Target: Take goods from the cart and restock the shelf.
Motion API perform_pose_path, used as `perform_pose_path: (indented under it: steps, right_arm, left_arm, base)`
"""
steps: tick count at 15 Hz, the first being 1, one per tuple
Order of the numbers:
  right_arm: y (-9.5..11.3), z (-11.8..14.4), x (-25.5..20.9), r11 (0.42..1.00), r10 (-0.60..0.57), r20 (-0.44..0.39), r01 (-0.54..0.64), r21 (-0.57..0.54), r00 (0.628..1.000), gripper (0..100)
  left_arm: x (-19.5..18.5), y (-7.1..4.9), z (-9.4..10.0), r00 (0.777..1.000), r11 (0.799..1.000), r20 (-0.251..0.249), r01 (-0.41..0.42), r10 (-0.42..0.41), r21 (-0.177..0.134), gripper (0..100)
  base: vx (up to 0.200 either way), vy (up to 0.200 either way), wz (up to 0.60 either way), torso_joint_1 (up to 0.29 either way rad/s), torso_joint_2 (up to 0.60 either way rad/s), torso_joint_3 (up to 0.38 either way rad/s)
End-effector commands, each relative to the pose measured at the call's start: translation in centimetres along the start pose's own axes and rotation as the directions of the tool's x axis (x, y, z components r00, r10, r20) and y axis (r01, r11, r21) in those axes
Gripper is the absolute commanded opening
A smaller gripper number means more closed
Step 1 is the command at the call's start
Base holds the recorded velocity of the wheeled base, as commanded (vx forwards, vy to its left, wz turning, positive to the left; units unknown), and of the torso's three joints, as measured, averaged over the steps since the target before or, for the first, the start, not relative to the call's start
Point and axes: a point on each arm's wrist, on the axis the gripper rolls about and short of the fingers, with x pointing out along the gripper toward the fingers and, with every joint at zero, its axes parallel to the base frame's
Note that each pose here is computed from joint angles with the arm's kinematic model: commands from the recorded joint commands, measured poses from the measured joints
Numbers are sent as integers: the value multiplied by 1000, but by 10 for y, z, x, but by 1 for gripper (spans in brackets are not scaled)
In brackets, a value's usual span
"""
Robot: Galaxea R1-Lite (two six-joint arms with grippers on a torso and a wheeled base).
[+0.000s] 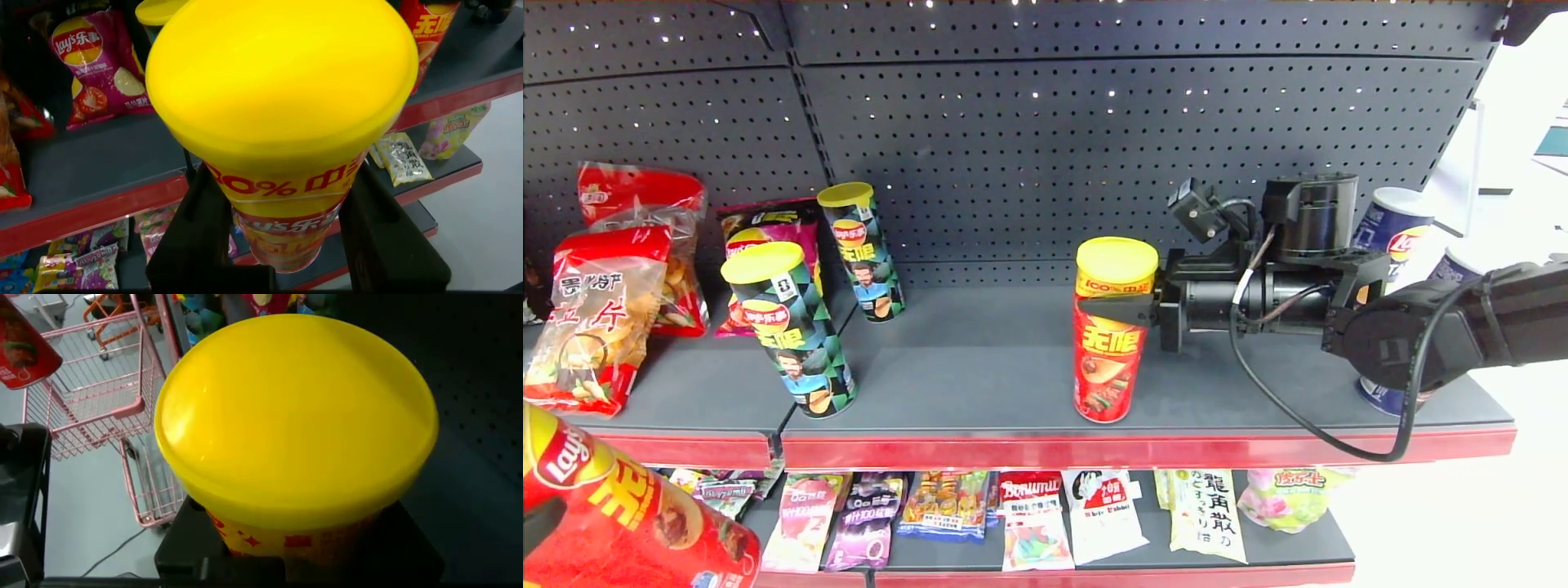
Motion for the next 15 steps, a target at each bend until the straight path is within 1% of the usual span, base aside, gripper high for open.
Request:
perform_pose_path:
  steps: [1, 3, 15]
  right_arm:
    - [-2, -6, 2, 1000, 1, -11, -1, -6, 1000, 0]
    - [-4, -10, 4, 1000, -4, -19, 4, -24, 1000, 0]
    - [-2, -12, 5, 1000, -7, -25, 7, -12, 1000, 0]
  left_arm:
    - [0, 0, 1, 1000, 1000, 2, 0, 0, 0, 0]
    - [0, 0, 1, 1000, 1000, 4, 0, 0, 1, 0]
    - [-1, 0, 1, 1000, 1000, 6, -2, 2, 2, 0]
  base:
    - [0, 0, 0, 0, 0, 0]
    - [0, 0, 0, 0, 0, 0]
    - [0, 0, 0, 0, 0, 0]
